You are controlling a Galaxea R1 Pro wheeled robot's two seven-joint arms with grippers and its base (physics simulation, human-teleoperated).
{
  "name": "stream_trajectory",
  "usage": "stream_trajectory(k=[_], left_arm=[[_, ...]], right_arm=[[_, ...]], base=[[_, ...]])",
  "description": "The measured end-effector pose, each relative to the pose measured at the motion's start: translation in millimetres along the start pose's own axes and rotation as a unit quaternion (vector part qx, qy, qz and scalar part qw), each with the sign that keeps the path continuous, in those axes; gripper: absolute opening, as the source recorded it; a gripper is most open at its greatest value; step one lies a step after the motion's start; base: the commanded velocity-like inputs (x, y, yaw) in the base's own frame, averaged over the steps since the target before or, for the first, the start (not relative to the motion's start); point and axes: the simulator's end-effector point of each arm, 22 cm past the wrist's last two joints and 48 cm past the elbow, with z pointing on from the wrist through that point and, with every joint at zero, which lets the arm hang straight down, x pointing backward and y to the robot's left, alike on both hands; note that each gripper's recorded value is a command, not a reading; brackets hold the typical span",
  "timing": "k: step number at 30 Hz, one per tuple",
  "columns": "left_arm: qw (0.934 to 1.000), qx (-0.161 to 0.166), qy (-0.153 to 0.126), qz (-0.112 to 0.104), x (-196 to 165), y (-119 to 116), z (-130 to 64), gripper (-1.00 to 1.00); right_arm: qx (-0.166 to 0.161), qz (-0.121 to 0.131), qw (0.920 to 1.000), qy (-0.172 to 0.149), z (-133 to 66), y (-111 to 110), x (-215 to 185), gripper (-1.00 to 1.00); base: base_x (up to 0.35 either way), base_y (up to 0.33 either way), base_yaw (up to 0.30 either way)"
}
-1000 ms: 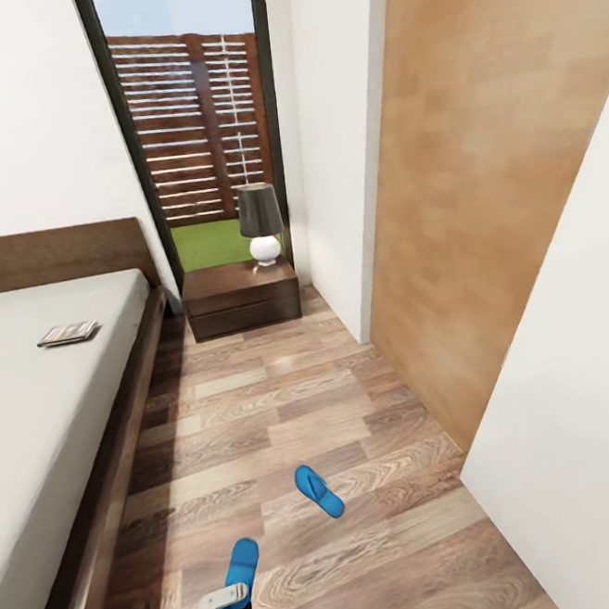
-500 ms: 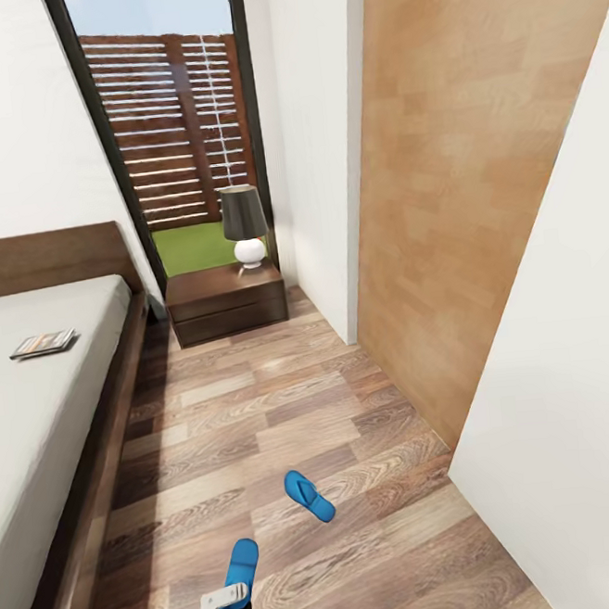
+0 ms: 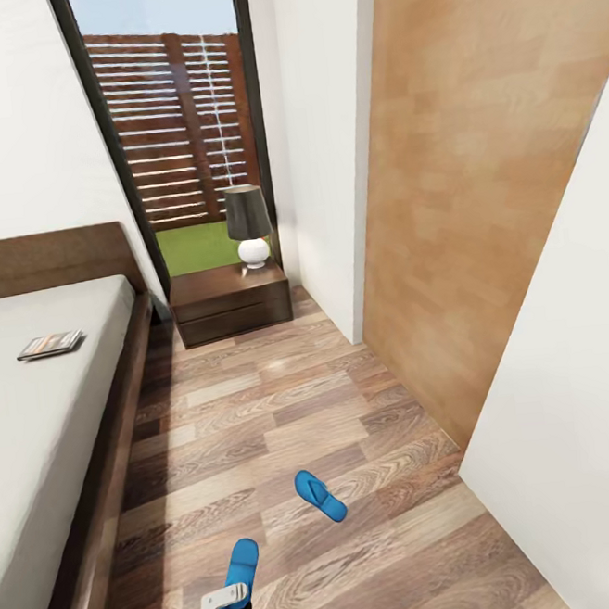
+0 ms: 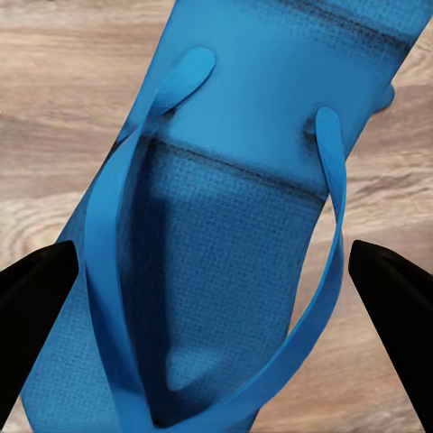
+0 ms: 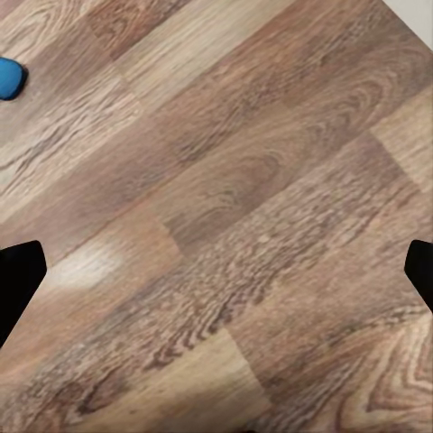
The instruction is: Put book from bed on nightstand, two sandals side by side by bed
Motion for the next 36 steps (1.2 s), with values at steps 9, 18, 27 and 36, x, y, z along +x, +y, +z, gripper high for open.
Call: stream_trajectory(k=[9,18,27,36], left_arm=[[1.0000,0.000,0.000,0.000,0.3,0.1,0.0,-1.00],[1.0000,0.000,0.002,0.000,2.0,0.5,0.4,-1.00],[1.0000,0.000,0.002,0.000,2.0,0.5,0.4,-1.00],[1.0000,0.000,0.002,0.000,2.0,0.4,0.3,-1.00]], right_arm=[[0.000,0.000,1.0000,0.000,0.1,0.0,0.1,1.00],[0.001,0.000,1.0000,0.002,0.2,-0.6,1.6,1.00],[0.001,0.000,1.0000,0.002,0.1,-0.6,1.6,1.00],[0.001,0.000,1.0000,0.002,0.0,-0.6,1.4,1.00]], base=[[0.000,0.002,0.117],[0.000,0.000,0.141],[0.042,-0.028,0.006],[0.179,-0.159,0.001]])
